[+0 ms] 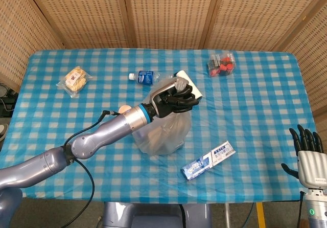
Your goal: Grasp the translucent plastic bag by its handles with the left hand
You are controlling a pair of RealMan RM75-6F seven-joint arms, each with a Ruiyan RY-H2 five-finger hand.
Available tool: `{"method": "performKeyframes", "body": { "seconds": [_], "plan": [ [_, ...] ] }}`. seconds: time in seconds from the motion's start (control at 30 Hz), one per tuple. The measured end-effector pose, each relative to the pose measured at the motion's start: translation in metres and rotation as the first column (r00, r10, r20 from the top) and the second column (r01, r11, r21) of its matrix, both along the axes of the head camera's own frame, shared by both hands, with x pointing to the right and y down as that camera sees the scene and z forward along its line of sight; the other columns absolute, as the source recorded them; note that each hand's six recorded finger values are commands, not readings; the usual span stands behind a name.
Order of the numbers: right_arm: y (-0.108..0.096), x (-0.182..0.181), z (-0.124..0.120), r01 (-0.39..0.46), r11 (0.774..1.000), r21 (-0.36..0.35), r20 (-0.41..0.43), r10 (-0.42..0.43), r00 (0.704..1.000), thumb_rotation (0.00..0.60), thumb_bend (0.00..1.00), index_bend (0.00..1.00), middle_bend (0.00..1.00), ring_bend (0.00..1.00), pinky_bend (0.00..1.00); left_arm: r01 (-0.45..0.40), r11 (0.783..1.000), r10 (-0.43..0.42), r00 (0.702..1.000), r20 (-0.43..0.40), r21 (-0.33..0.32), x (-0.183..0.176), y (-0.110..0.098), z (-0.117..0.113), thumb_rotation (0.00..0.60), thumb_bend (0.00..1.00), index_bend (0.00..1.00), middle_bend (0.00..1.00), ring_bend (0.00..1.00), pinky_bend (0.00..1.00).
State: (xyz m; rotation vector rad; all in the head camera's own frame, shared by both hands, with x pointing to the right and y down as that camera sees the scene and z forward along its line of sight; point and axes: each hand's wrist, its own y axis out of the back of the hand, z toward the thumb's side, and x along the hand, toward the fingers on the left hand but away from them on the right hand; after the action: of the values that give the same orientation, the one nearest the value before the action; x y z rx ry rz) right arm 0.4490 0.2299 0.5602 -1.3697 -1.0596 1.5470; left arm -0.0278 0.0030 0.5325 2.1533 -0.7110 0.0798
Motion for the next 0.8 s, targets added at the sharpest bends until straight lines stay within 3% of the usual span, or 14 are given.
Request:
{"method": "performKeyframes", "body": {
  "seconds": [0.03,0.17,0.2,0.57,0.8],
  "plan": [
    [0.0,0.0,0.0,0.0,1.0,-0.001,0.0,0.0,1.0,0.6,0.0,0.08,0.0,0.0,0.0,0.004,1.0,-0.004,1.0,0.008,0.004,-0.002,-0.001,0.0,0.6,0.09,1.0,1.0,0.96,1.0],
    [0.0,-0.001,0.0,0.005,1.0,-0.002,0.001,-0.005,1.0,0.6,0.0,0.08,0.0,0.0,0.0,0.029,0.999,-0.03,0.999,0.031,0.015,-0.012,-0.007,0.0,0.6,0.94,1.0,1.0,0.97,1.0],
    [0.0,-0.002,0.001,0.006,1.0,-0.003,0.002,-0.006,1.0,0.6,0.0,0.08,0.0,0.0,0.0,0.038,0.999,-0.038,0.999,0.037,0.02,-0.015,-0.008,0.0,0.6,1.0,1.0,1.0,0.97,1.0],
    [0.001,-0.003,0.001,0.007,1.0,-0.005,0.002,-0.007,1.0,0.6,0.0,0.08,0.0,0.0,0.0,0.048,0.993,-0.06,0.992,0.11,0.109,-0.034,-0.017,-0.01,0.6,1.0,1.0,1.0,0.97,1.0],
    [0.0,-0.003,0.001,0.006,1.0,-0.005,0.003,-0.006,1.0,0.6,0.0,0.08,0.0,0.0,0.0,0.121,0.966,-0.145,0.985,0.092,0.227,-0.044,-0.031,-0.046,0.6,1.0,1.0,1.0,0.97,1.0]
  ]
}}
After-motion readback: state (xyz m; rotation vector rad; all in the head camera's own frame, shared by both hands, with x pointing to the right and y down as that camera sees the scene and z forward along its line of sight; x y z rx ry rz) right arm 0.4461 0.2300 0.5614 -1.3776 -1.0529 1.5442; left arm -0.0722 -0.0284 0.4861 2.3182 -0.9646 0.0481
